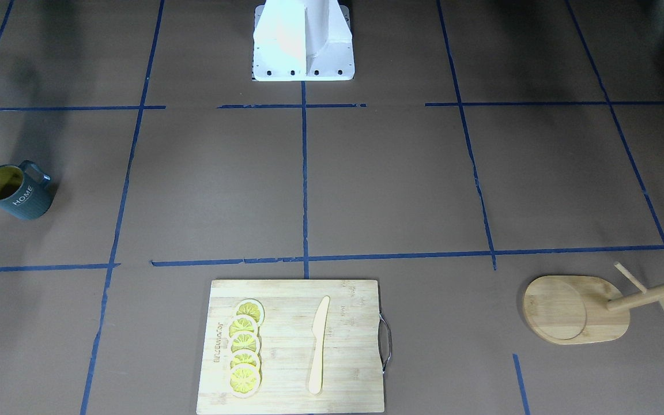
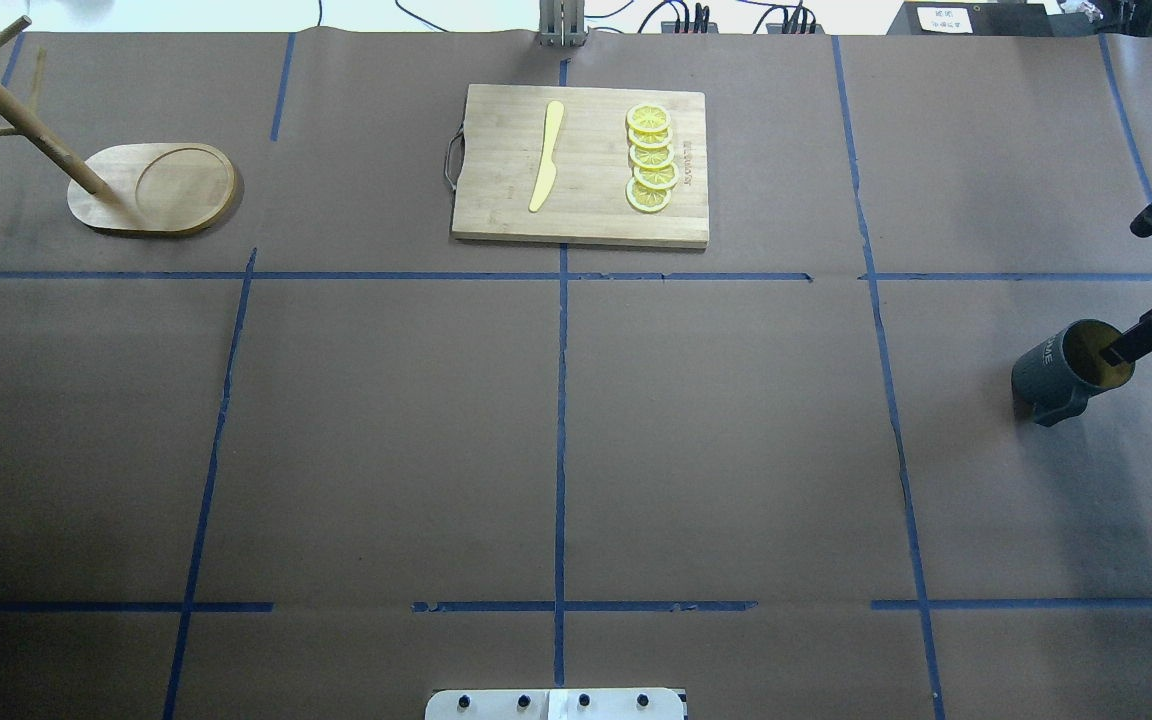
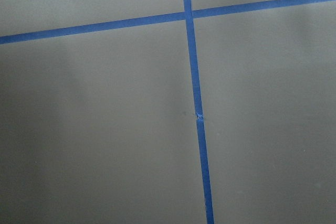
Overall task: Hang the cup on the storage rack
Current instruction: 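Lower the right gripper onto the teal mug rim and grasp it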
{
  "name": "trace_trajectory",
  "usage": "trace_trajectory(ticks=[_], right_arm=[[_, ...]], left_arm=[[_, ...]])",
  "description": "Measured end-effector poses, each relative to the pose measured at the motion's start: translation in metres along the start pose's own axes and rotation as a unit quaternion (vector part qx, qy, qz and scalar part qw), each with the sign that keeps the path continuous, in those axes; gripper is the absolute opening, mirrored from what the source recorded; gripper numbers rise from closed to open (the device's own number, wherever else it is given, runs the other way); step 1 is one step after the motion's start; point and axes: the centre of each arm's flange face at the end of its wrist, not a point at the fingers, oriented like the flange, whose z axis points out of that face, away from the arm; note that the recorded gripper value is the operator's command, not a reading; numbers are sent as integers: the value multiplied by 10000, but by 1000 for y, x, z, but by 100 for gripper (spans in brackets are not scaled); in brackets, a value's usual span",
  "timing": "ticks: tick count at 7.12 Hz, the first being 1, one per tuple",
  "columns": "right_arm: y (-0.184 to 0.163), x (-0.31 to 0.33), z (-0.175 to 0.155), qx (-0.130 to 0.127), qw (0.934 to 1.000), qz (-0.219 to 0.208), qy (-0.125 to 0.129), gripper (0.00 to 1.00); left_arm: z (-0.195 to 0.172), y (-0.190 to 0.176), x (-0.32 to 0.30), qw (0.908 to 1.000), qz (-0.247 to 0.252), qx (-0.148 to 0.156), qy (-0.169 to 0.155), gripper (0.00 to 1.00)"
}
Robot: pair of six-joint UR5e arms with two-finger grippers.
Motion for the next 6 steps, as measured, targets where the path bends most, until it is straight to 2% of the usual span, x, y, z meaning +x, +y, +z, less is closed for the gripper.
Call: trace_trajectory(ticks=[1,2,4,6], right_arm=[[-1,-4,8,-71,10000,-44,-2,49],[-3,-9,14,-120,9999,-16,18,4],[-12,-16,13,-101,9997,237,8,1],[-16,-22,6,-24,9971,758,-8,0]], left_arm=[[-1,0,0,10000,1,5,-1,100],[-1,1,1,10000,4,10,-2,100],[-2,1,1,10000,10,13,-2,100],[-2,0,2,10000,16,19,-3,100]])
